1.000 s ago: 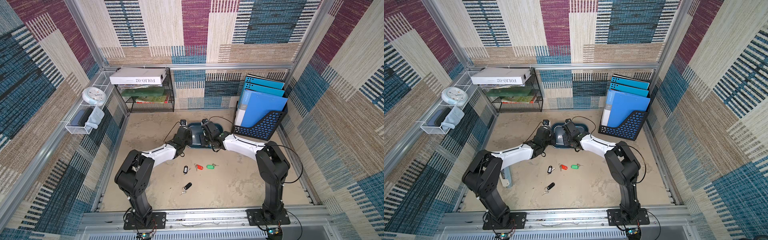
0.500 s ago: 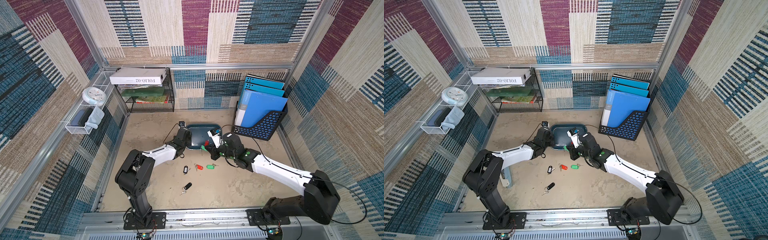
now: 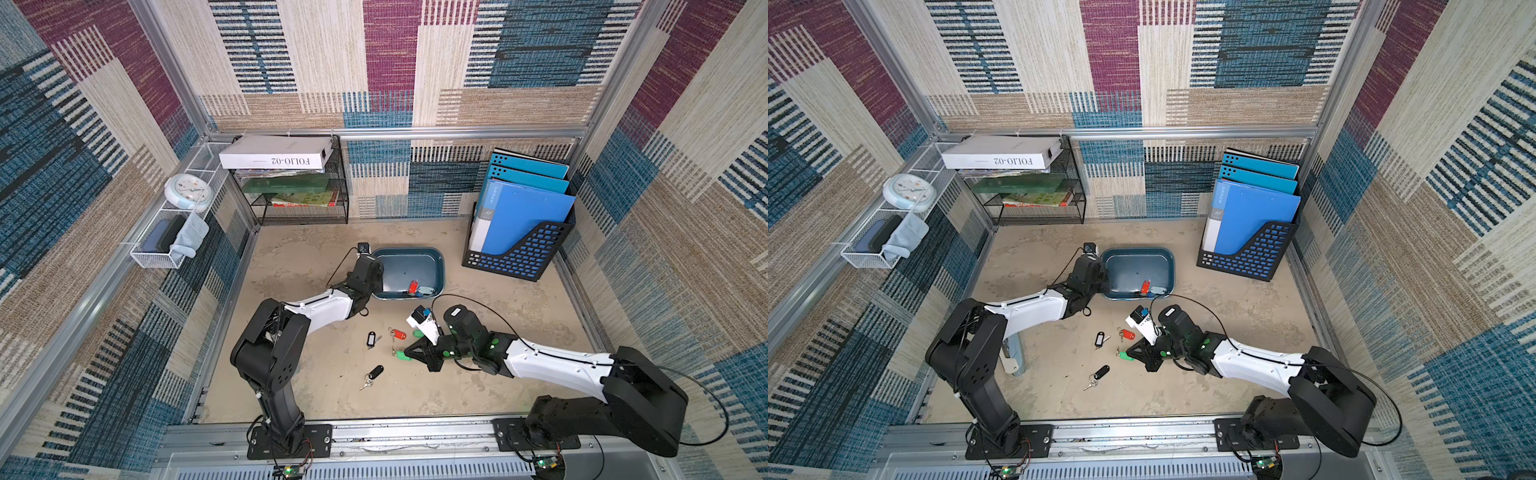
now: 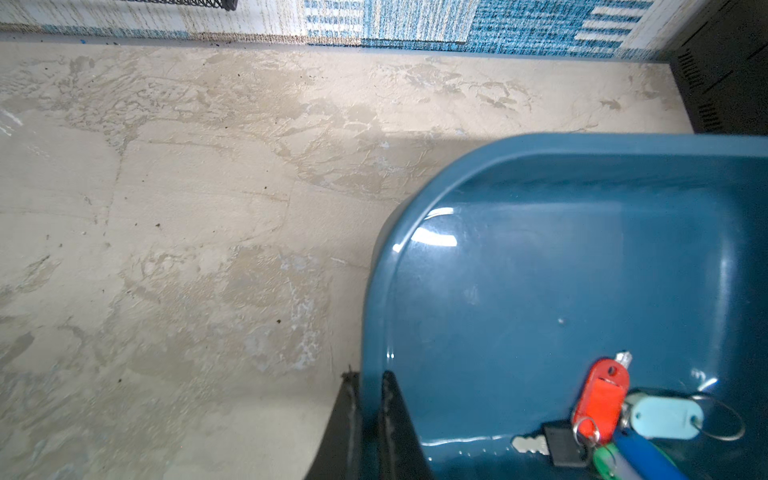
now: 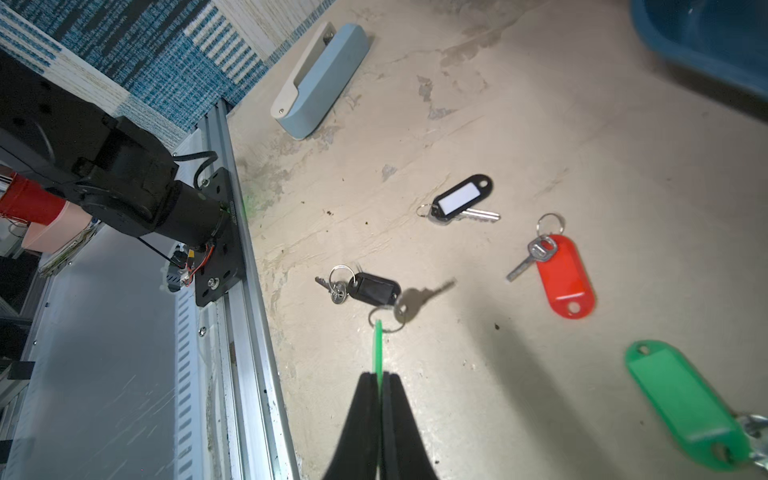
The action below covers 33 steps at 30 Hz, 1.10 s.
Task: Take the keys out of the storage box
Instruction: Place the key at the center of the board, then adjust the key in the storage box.
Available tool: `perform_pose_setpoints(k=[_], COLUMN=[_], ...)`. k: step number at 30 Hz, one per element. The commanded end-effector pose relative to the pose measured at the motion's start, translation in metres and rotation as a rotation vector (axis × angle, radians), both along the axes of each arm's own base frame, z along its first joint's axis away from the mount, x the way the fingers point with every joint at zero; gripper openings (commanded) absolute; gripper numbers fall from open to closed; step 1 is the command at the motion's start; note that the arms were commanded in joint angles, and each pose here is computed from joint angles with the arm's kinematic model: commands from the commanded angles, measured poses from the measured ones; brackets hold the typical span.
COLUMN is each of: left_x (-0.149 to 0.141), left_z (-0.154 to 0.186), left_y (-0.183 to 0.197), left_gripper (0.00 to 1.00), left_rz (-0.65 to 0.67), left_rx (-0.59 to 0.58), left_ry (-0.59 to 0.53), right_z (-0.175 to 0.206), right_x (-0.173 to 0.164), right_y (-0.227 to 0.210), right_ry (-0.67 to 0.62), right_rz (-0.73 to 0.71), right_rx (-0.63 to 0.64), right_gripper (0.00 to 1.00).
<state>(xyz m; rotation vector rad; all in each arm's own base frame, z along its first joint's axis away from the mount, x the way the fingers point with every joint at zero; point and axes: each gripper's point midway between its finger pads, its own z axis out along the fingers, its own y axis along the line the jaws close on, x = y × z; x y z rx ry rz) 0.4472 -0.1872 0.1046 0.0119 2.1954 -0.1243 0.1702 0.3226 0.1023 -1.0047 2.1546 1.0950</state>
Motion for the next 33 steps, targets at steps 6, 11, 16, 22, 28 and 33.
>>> perform_pose_setpoints(k=[6, 11, 16, 22, 28, 33], left_x=[0.0, 0.0, 0.0, -0.003, -0.008, -0.01], left_z=[0.003, 0.003, 0.004, 0.006, 0.009, 0.014], left_y=[0.001, 0.001, 0.0, 0.0, 0.0, -0.002], left_gripper=[0.0, 0.0, 0.0, 0.0, 0.0, 0.0], left_rz=[0.002, -0.002, -0.004, -0.013, -0.026, -0.041], left_rx=[-0.001, 0.001, 0.0, -0.013, -0.034, -0.046], left_ry=[-0.017, -0.018, -0.024, -0.037, -0.072, -0.104], right_z=[-0.038, -0.062, -0.069, -0.025, 0.058, 0.052], right_x=[-0.001, 0.005, 0.01, 0.031, 0.104, 0.15], right_y=[0.011, 0.0, -0.006, -0.015, -0.051, -0.064], right_ry=[0.056, 0.065, 0.064, -0.061, -0.28, -0.27], right_rz=[0.03, -0.035, -0.067, -0.149, -0.609, -0.849], right_rx=[-0.06, -0.148, -0.206, -0.233, -0.209, -0.275], right_gripper=[0.0, 0.0, 0.25, 0.59, 0.75, 0.75])
